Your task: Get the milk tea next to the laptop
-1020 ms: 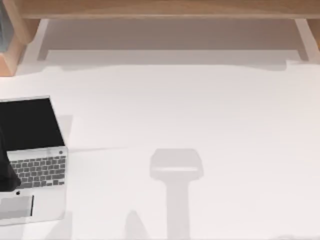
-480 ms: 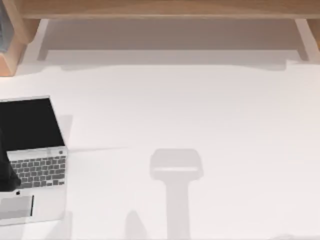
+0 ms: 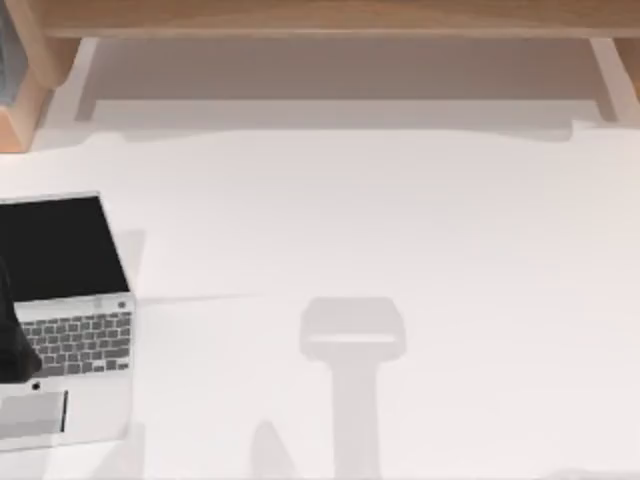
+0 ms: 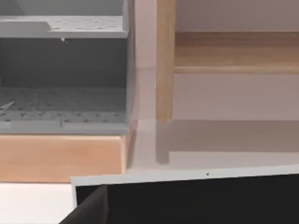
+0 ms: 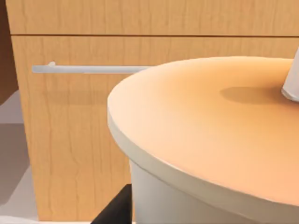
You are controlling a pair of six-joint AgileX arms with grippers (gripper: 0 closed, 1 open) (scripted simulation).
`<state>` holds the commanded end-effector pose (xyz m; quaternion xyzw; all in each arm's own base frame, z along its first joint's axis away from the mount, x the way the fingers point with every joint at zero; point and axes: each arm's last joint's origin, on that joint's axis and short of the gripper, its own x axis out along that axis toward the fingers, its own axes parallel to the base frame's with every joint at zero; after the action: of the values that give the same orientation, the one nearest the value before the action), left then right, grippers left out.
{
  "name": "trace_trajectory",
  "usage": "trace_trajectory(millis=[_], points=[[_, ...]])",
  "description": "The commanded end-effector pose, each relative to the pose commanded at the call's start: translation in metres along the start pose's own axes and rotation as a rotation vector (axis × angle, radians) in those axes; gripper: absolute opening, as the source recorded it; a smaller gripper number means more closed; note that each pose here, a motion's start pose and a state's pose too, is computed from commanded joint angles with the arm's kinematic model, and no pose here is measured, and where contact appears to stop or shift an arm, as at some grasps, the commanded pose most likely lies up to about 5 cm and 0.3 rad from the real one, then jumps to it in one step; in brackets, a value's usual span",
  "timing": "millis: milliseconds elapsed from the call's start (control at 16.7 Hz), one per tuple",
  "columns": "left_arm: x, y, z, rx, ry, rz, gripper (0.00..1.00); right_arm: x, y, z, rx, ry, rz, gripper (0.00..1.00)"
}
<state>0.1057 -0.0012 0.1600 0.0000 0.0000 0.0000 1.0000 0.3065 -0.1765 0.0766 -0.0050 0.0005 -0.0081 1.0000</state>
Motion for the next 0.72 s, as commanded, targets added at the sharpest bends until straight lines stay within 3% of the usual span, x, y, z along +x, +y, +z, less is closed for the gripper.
trace_trajectory(millis=[720], points=[[0.0,0.0,0.0,0.0,0.0,0.0,1.0,0.0,-0.001,0.009,0.003,0.0,-0.001,0.0]])
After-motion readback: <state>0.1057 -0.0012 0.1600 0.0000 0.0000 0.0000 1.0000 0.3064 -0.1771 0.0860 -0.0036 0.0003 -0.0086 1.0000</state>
